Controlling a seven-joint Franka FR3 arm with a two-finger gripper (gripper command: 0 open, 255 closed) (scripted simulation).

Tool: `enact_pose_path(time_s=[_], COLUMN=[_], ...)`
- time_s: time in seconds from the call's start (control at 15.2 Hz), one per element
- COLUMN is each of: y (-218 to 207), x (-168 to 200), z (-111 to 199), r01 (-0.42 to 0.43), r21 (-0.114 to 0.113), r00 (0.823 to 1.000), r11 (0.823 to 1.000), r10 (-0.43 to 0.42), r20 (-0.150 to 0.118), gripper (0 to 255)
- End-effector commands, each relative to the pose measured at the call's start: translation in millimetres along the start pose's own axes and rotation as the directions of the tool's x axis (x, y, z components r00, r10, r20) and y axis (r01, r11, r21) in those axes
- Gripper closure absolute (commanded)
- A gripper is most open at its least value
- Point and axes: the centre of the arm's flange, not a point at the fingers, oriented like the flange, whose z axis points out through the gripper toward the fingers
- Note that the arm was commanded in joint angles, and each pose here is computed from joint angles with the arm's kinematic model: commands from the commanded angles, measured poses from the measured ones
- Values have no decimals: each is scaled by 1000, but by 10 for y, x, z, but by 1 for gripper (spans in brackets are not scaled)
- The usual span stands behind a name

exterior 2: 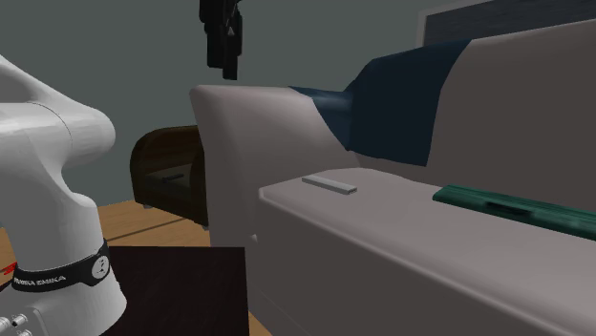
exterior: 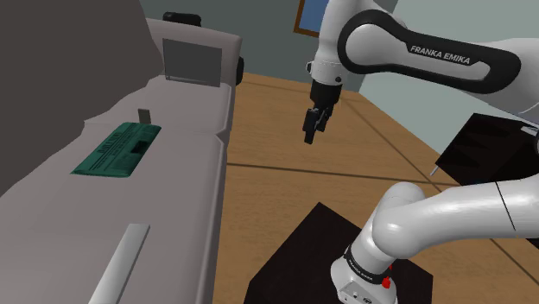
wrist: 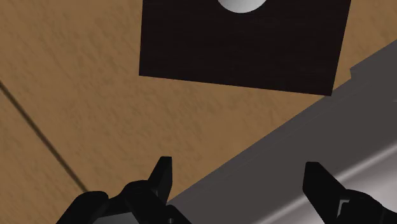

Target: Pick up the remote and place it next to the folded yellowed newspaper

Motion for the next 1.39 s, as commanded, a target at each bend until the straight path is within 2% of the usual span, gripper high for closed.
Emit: enact_pose_path(time_s=[0.0,0.66,1.32], y=[0,-1135,-2229], x=[0,247,674], z=[0,547,1063], r01=[0,-155,-306], r21=[0,25,51], r00=[1000,988,951], r11=[1000,988,951], r10=[0,156,308], r20=[0,-9,-15], gripper=[0,0,0])
